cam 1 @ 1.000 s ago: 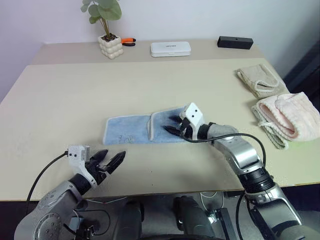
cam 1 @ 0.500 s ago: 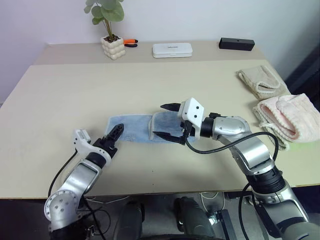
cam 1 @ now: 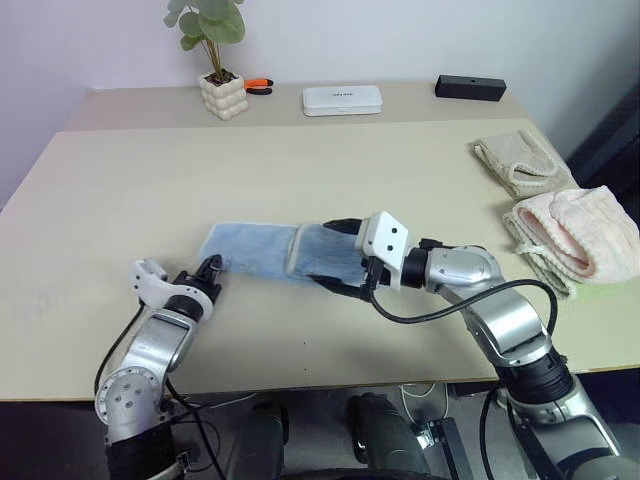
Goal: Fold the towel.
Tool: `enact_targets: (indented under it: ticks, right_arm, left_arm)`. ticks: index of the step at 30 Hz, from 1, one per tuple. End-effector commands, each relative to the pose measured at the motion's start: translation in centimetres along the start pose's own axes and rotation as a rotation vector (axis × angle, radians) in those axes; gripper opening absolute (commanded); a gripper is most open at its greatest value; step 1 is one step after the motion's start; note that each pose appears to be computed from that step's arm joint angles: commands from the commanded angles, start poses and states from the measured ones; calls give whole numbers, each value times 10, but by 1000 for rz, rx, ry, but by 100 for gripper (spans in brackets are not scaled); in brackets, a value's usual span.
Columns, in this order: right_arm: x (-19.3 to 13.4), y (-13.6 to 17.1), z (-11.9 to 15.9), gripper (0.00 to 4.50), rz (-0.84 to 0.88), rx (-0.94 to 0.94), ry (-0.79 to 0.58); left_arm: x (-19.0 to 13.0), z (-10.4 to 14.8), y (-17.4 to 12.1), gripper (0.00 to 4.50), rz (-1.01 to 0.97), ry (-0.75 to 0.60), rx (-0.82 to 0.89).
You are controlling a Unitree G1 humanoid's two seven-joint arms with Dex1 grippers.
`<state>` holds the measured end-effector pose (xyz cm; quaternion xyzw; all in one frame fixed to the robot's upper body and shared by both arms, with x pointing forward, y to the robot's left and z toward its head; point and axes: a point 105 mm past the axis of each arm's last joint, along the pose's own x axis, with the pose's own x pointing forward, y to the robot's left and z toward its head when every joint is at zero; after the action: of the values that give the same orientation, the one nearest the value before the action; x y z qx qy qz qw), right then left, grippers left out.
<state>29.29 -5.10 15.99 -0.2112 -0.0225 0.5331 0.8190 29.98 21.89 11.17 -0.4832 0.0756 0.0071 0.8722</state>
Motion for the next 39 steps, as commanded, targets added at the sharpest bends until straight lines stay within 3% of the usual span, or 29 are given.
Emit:
enact_targets:
  ticks: [1, 5, 10, 16, 22, 24, 25, 27, 31, 33, 36, 37, 39]
  right_arm:
    - [-11, -1, 3, 450, -20, 13, -10]
    - [-16, -1, -8, 450, -23, 23, 26]
    - [-13, -2, -14, 450, -31, 34, 32]
    - [-8, 2, -16, 450, -29, 37, 31]
    - [-9, -1, -16, 450, -48, 31, 37]
    - [-10, -2, -17, 450, -54, 28, 40]
    - [-11, -2, -17, 450, -59, 25, 43]
    - [-13, -4, -17, 450, -66, 22, 46]
    - [-12, -7, -11, 450, -72, 32, 22]
    - [-11, -8, -7, 450, -72, 49, -1]
    - [-7, -10, -1, 367, -69, 72, -32]
    - [-6, -11, 1, 313, -69, 79, -41]
    - [3, -15, 9, 214, -73, 96, -71]
  left_arm:
    - [-17, 61, -28, 6, -135, -191, 210]
    - [-20, 64, -64, 6, -290, -118, 559]
    - [-27, 8, -100, 6, -559, 122, 898]
    - [-30, -55, -72, 6, -696, 428, 1189]
    - [-22, -77, -56, 6, -738, 523, 1238]
    - [-22, -78, -54, 6, -749, 536, 1230]
    - [-23, -78, -52, 29, -747, 546, 1221]
    - [-24, -77, -49, 90, -743, 557, 1211]
    - [-32, -56, -47, 274, -715, 558, 1176]
    - [-40, -39, -52, 274, -713, 532, 1138]
    - [-50, -15, -62, 278, -720, 473, 1046]
    - [-54, -7, -68, 278, -732, 446, 1008]
    - [-55, 19, -80, 228, -729, 294, 960]
